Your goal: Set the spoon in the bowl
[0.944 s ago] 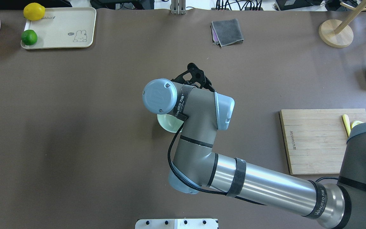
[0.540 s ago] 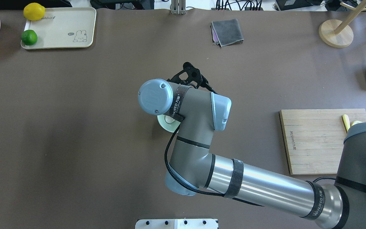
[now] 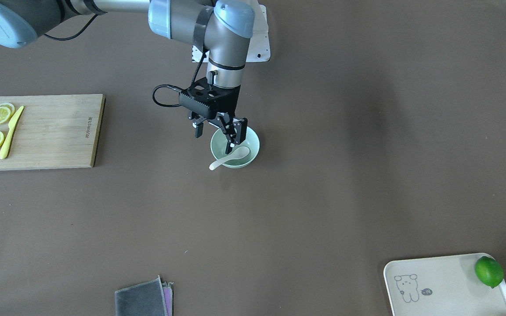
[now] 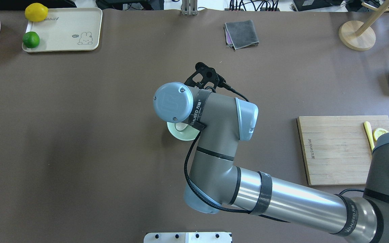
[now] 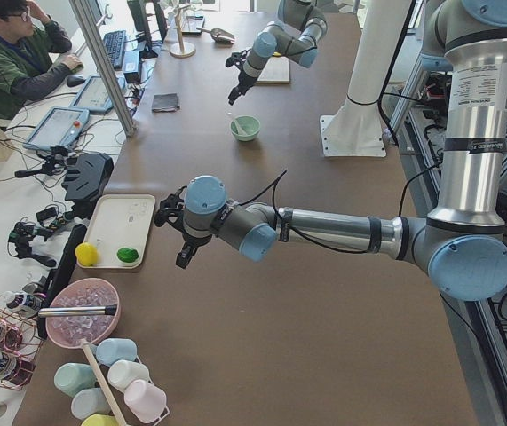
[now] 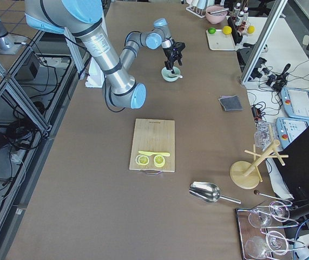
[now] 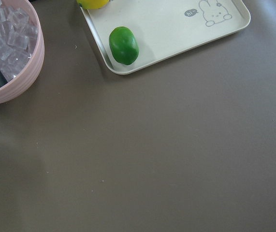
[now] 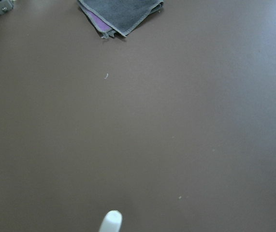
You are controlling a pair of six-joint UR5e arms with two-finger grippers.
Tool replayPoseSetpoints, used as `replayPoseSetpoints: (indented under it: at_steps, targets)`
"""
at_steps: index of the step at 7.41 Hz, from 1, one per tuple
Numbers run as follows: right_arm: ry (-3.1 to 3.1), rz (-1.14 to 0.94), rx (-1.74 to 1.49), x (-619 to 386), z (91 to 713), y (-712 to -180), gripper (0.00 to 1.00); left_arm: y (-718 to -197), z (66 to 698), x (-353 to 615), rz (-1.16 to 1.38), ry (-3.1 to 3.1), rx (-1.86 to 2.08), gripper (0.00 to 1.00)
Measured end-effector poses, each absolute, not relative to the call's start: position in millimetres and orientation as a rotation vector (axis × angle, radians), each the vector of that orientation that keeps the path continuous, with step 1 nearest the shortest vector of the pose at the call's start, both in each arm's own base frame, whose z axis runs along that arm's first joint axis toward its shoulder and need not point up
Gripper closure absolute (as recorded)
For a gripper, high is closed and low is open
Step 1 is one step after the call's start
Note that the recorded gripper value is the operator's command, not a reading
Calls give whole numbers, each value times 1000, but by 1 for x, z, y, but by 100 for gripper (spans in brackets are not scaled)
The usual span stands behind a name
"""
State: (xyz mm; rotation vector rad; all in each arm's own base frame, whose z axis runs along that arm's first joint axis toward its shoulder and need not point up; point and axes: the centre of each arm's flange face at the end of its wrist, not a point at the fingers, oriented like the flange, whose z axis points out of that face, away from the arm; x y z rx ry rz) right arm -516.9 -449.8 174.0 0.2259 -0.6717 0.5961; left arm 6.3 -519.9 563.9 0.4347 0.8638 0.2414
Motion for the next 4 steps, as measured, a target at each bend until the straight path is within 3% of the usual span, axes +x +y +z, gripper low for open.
replayPoseSetpoints:
  at_steps: [4]
  targets:
    - [-597, 166, 224, -355, 275, -489, 0, -479, 630, 1, 228, 856, 397, 1]
